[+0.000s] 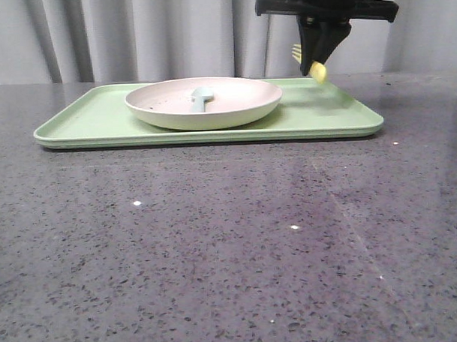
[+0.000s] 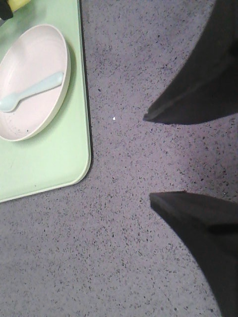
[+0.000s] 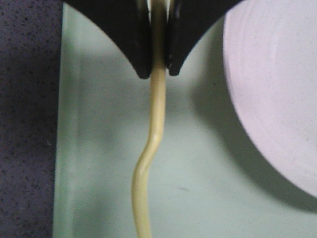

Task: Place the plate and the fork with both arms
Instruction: 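Lower the fork onto the tray beside the plate and release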

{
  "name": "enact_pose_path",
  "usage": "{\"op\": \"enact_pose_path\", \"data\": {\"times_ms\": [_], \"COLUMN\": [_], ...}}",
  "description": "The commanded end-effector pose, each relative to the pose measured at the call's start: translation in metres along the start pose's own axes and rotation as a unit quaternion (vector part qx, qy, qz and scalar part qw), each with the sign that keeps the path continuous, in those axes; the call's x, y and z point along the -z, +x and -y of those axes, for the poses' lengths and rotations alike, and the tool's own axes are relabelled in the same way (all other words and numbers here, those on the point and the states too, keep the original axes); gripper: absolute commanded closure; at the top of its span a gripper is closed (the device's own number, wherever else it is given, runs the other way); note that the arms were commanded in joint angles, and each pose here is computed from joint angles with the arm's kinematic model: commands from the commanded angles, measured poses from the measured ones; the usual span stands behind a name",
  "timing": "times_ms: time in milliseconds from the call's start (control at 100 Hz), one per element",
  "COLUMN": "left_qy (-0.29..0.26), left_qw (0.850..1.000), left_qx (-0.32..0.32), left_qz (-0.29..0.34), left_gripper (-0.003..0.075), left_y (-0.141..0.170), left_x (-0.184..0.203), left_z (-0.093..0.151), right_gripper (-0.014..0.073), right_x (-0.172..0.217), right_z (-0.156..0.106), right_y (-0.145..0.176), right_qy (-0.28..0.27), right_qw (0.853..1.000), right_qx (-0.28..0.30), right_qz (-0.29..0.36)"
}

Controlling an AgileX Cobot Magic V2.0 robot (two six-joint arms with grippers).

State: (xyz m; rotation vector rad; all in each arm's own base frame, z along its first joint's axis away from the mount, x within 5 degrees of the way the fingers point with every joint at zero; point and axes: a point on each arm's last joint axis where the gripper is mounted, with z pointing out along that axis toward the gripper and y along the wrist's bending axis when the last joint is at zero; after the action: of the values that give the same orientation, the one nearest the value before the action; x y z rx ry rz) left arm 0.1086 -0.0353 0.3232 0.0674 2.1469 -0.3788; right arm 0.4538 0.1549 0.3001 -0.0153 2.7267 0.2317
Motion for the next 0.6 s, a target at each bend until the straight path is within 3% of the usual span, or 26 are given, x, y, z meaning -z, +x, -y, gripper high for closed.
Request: {"op": "enact_pose_path", "data": {"times_ms": [0, 450, 590], "left_qy": [0.01, 0.012, 0.013], "left_qw": [0.999, 0.999, 0.999], "left_qx": [0.008, 0.01, 0.011], "left_qz": [0.042, 0.042, 0.042], "left_gripper": [0.0408, 0.0408, 0.0408], "left_y": [-0.0124, -0.0124, -0.0123], "left_x": [0.0048, 0.0048, 0.0048], "left_z": [0.0034, 0.0036, 0.0038], "right_gripper": [0.0662, 0.0662, 0.0627], "right_x": [0.0321, 0.0228, 0.0228], "right_z": [0.0015, 0.0015, 0.0015], "right_y": [0.0037, 0.0039, 0.0039], "right_qy": [-0.003, -0.002, -0.002], "right_qw": [1.0, 1.0, 1.0], "right_qx": [0.011, 0.016, 0.016], "right_qz": [-0.011, -0.021, -0.021]}}
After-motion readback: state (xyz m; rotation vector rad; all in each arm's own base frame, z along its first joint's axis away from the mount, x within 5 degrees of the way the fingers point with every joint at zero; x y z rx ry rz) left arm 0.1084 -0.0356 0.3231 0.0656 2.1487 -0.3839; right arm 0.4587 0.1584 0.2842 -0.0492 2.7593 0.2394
